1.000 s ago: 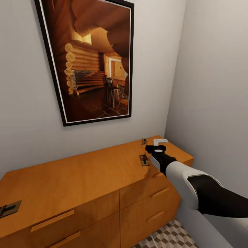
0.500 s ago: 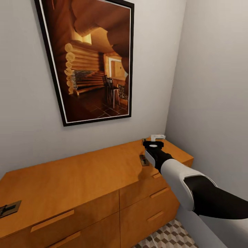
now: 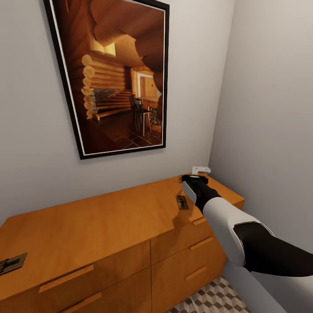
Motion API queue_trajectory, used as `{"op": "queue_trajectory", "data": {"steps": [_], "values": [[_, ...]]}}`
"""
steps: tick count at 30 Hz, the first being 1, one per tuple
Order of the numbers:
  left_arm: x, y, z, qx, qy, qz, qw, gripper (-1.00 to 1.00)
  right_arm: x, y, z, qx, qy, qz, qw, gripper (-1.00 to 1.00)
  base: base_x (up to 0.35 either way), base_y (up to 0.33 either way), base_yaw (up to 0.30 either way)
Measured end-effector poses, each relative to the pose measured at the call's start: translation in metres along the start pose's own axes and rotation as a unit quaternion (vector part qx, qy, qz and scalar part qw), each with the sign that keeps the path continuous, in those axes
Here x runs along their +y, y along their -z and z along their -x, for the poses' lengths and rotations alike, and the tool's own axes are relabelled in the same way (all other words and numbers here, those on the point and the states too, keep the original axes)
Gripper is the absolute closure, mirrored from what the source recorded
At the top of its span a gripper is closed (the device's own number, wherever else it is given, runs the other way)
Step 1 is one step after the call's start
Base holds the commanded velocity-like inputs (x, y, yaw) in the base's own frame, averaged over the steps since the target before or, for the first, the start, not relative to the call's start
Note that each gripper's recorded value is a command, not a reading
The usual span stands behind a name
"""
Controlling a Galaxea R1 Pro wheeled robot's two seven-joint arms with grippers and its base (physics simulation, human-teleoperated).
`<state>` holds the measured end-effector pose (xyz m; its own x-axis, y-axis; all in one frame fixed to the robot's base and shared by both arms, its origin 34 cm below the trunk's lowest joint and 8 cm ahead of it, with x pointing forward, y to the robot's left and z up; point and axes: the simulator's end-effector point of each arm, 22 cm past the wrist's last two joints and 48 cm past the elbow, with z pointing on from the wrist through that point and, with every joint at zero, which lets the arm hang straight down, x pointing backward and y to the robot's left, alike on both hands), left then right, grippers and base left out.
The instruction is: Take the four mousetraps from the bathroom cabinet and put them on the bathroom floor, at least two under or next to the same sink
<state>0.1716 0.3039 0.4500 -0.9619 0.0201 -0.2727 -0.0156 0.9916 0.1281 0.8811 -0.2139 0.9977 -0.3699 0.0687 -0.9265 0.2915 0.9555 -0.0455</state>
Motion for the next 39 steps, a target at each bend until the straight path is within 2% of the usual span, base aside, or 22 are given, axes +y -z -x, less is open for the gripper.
{"op": "queue_trajectory", "data": {"steps": [5, 13, 22, 39], "values": [[0.0, 0.0, 0.0, 0.0, 0.0, 0.0, 1.0, -1.0, 0.001, 0.001, -0.009, 0.023, -0.009, 0.003, 0.9997, -1.0, 0.0, 0.0, 0.0], [0.0, 0.0, 0.0, 0.0, 0.0, 0.0, 1.0, -1.0, -0.001, 0.001, -0.014, 0.035, -0.01, -0.003, 0.9993, -1.0, 0.0, 0.0, 0.0], [-0.006, 0.0, 0.0, 0.0, 0.001, -0.004, 1.0, -1.0, -0.002, 0.002, -0.025, 0.059, 0.004, -0.005, 0.9983, -1.0, 0.0, 0.0, 0.0], [-0.007, 0.001, 0.0, 0.0, 0.002, -0.004, 1.0, -1.0, -0.002, 0.002, -0.027, 0.064, 0.008, -0.005, 0.9979, -1.0, 0.0, 0.0, 0.0]]}}
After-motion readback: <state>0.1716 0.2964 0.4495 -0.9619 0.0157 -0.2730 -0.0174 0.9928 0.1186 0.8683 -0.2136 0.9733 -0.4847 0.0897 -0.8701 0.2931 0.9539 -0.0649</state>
